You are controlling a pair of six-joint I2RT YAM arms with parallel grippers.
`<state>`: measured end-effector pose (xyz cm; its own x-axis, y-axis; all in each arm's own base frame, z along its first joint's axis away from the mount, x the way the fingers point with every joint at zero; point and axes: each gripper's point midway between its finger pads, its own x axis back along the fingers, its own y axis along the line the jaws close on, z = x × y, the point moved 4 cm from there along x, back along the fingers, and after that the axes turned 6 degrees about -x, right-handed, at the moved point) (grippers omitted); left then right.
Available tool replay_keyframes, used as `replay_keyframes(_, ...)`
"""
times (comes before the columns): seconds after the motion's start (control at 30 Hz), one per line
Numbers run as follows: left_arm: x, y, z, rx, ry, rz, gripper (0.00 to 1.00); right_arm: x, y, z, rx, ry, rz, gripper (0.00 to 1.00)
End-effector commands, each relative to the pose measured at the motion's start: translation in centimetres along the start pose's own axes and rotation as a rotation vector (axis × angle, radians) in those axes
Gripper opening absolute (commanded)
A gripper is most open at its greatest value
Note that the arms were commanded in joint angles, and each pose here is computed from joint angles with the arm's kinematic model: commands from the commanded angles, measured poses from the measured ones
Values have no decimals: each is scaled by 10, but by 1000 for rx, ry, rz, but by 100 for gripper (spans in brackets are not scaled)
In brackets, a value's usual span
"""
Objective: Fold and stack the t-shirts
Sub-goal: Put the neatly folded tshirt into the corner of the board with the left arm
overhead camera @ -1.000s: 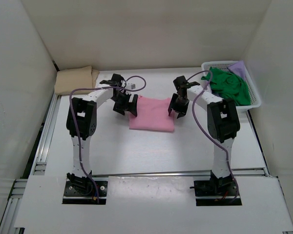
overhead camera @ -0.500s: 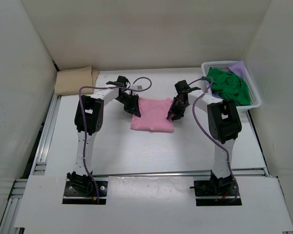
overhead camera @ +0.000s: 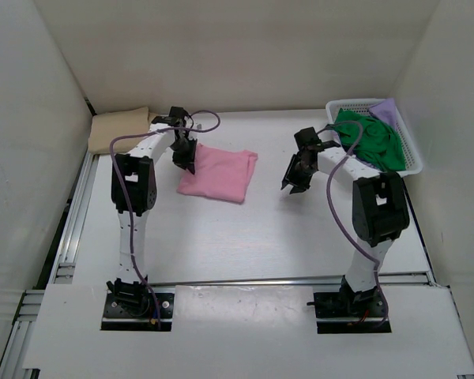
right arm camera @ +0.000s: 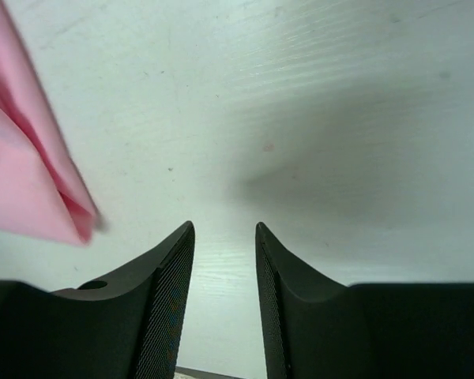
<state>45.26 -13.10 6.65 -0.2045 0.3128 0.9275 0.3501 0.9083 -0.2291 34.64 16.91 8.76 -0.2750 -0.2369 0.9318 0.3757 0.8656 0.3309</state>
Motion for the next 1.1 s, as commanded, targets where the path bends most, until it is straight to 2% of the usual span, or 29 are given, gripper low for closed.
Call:
replay_keyframes(0.0, 43, 29, -13, -37, -39, -339, 10, 30, -8, -8, 40, -76, 32, 42)
replay_keyframes(0.07, 47, 41, -19, -36, -65, -433, 10, 34, -11, -9, 60, -87, 42, 42)
replay_keyframes(0.2, 60, 78, -36, -10, -139, -731, 10, 45, -19, -15, 50, -119, 54, 43)
replay_keyframes(0.23, 65, 82, -51, 1, -198, -772, 10, 45, -19, -15, 50, -119, 54, 43)
replay_keyframes(0.33, 79, 104, -70, 47, -259, -888, 10, 46, -22, -13, 49, -121, 68, 43)
replay_keyframes(0.43, 96, 118, -95, 100, -371, -995, 10, 45, -30, -12, 39, -116, 90, 43)
replay_keyframes(0.47, 108, 117, -105, 116, -422, -1011, 10, 48, -29, -13, 39, -122, 84, 43)
replay_keyframes(0.7, 134, 143, -131, 212, -580, -1093, 10, 45, -41, -9, 58, -120, 143, 43)
replay_keyframes(1.07, 189, 195, -132, 327, -704, -1134, 10, 40, -53, -3, 65, -101, 184, 43)
